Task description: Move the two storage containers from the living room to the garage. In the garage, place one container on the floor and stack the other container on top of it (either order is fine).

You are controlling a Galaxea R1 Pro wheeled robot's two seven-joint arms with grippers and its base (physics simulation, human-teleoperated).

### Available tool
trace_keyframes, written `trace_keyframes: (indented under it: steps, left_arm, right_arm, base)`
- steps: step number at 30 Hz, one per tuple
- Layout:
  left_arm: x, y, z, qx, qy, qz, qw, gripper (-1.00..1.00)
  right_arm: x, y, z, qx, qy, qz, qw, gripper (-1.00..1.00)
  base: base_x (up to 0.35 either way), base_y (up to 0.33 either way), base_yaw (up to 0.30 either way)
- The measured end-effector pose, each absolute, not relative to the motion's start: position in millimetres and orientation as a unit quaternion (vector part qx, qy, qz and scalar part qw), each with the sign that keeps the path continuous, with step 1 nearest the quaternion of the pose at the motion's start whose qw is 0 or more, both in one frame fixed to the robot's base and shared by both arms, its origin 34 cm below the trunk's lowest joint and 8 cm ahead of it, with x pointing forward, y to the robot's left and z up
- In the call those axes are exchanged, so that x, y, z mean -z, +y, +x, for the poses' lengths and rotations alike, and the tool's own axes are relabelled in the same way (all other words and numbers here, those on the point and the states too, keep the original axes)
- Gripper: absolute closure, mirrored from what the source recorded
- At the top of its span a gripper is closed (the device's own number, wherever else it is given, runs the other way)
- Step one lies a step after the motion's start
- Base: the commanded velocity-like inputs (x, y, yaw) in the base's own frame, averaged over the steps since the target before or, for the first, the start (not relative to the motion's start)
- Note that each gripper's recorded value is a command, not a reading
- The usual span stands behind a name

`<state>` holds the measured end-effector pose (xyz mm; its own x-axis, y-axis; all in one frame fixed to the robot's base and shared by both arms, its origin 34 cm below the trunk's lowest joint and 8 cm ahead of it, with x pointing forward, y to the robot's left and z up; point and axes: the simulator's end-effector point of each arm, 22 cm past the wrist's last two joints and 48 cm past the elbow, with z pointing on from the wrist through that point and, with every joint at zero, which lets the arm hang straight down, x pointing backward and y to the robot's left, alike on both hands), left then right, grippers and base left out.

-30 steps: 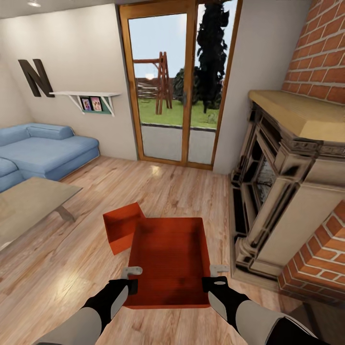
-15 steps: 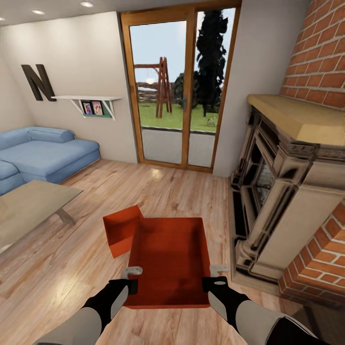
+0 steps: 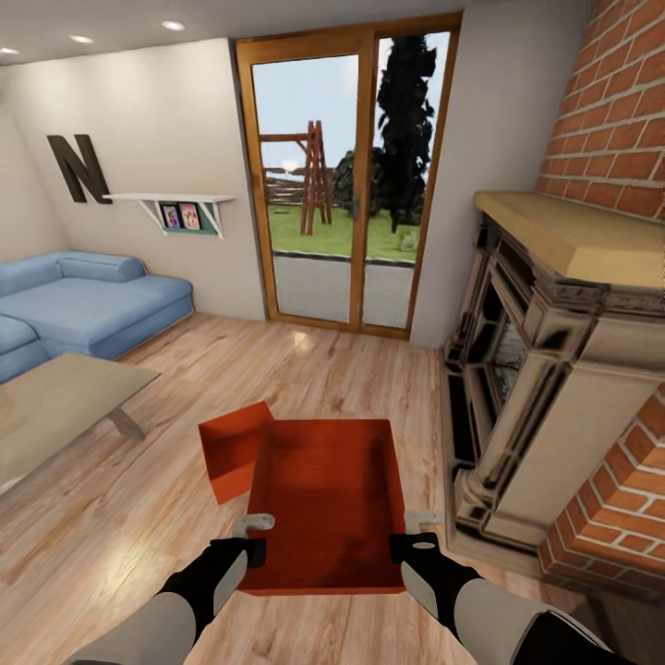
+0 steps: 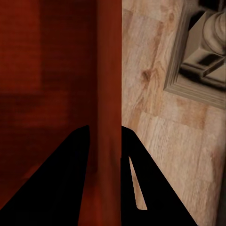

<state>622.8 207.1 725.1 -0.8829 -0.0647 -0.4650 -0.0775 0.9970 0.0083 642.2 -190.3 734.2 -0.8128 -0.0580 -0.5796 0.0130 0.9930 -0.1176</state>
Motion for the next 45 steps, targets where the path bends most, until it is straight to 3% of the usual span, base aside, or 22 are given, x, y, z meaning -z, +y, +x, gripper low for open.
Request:
trace_keyframes:
  steps: [45]
  left_arm:
    - [-761.1, 207.1, 639.4, -0.012, 0.961, -0.037, 0.274, 1.00]
  right_arm:
    - [-771.6, -190.3, 658.2, 0.058, 0.939, -0.010, 0.339, 1.00]
  base:
    - [0.000, 0.000, 0.000]
